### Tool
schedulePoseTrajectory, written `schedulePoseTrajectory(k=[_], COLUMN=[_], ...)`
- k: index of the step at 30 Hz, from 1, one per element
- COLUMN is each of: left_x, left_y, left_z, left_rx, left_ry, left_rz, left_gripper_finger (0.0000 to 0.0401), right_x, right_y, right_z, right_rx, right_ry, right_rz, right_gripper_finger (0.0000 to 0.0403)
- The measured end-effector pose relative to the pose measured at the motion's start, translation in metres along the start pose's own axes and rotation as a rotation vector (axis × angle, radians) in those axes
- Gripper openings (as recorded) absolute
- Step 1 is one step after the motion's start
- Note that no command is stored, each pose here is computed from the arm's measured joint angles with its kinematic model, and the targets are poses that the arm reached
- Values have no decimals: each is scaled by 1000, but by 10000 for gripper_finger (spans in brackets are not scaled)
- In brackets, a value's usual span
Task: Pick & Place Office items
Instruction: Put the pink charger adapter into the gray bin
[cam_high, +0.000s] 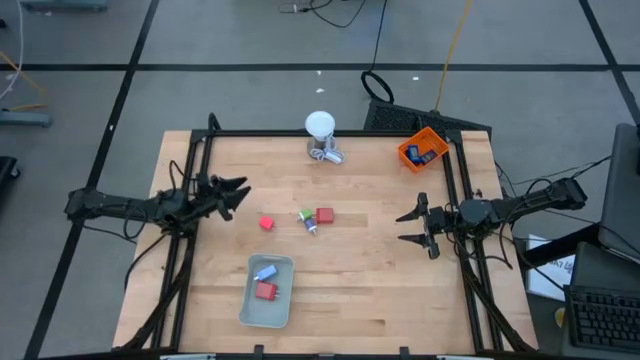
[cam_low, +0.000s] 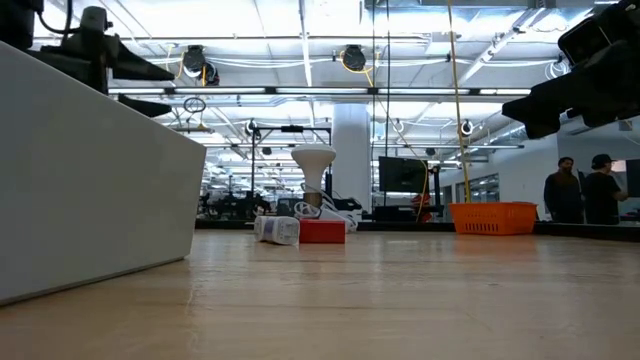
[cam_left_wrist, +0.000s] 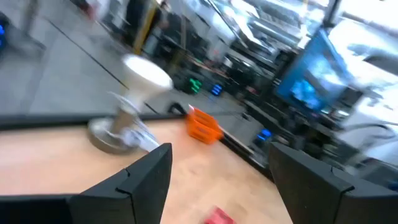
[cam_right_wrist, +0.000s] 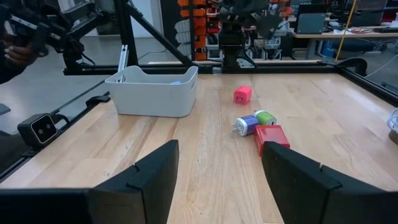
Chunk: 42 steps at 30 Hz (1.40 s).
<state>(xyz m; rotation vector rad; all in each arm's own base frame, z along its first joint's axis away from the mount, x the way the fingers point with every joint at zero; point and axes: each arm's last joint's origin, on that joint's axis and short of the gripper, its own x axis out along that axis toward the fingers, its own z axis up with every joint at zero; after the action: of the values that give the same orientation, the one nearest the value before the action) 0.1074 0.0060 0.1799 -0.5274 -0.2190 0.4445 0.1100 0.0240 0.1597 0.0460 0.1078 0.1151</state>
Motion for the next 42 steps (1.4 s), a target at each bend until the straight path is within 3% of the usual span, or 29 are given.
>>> schedulePoseTrajectory(k=[5,10,21,32,42], left_x=[6,21,63,76,74], left_y=[-7,-11,-38,-41,-29], left_z=[-7,-18,-28,-44,-63], left_rx=[-113,-52,271,685,763], left_ry=[111,224,714,918,1079], left_rz=[-138,-41,163,41,80], left_gripper_finger=[269,269,269,269,269], right_x=[0,0,0,0,0], right_y=[0,0,0,0,0], right_z=[0,0,0,0,0], right_rx=[0,0,0,0,0], right_ry=[0,0,0,0,0], right_rz=[0,0,0,0,0], right_gripper_finger=[220,220,220,220,220])
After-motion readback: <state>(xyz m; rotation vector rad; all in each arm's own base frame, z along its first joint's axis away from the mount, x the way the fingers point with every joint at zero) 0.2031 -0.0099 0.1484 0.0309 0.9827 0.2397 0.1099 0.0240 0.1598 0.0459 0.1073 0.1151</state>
